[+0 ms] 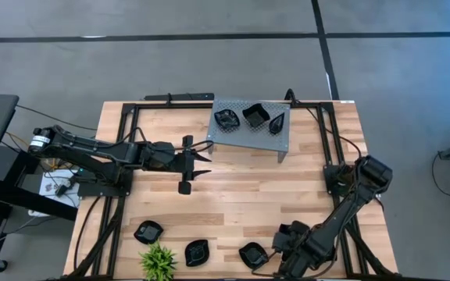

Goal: Pick & Place Mini shaped plates
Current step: Stack the distorted square plate on the other distorted square plates on the shelf

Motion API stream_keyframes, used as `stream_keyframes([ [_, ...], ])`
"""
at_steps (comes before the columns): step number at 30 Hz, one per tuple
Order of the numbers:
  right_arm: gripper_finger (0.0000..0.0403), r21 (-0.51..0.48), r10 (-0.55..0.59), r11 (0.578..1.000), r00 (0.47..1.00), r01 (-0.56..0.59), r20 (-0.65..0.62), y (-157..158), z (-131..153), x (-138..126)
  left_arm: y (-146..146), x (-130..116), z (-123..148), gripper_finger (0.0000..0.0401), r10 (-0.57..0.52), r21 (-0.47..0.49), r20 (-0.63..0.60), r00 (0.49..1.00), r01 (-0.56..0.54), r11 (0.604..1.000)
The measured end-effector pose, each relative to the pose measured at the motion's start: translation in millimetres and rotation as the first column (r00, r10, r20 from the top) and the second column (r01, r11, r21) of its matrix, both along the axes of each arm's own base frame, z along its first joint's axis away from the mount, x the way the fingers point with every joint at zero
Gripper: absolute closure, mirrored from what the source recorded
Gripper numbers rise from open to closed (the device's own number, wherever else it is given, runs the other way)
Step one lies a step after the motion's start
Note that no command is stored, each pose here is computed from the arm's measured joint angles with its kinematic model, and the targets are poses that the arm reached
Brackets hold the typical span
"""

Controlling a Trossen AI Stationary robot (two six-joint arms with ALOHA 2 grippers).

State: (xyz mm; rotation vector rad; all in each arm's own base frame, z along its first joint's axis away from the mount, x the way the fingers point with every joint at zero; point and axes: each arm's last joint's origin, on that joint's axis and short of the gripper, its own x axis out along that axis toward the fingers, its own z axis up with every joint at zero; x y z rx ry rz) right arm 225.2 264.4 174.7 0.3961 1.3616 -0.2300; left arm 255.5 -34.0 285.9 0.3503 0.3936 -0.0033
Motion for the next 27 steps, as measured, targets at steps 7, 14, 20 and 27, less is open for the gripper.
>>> stream_keyframes([
  [7,0.0303,-0.071,0.038,0.997,0.999,-0.037,0.018,-5,21,-3,0,0,0,0.0256,0.0,-0.001,0.0,1.0,0.0,1.0],
  [14,0.0303,-0.098,0.099,0.991,0.995,-0.095,0.03,-5,16,-4,0,0,0,0.0256,0.001,-0.003,0.0,1.0,-0.001,1.0],
  [20,0.0303,-0.092,0.118,0.989,0.992,-0.114,0.033,-1,17,-8,0,0,0,0.0256,0.001,-0.003,0.0,1.0,-0.001,1.0],
  [27,0.0303,-0.135,0.152,0.981,0.987,-0.143,0.06,-1,17,-9,0,0,0,0.0256,0.01,-0.025,0.002,1.0,-0.01,1.0],
])
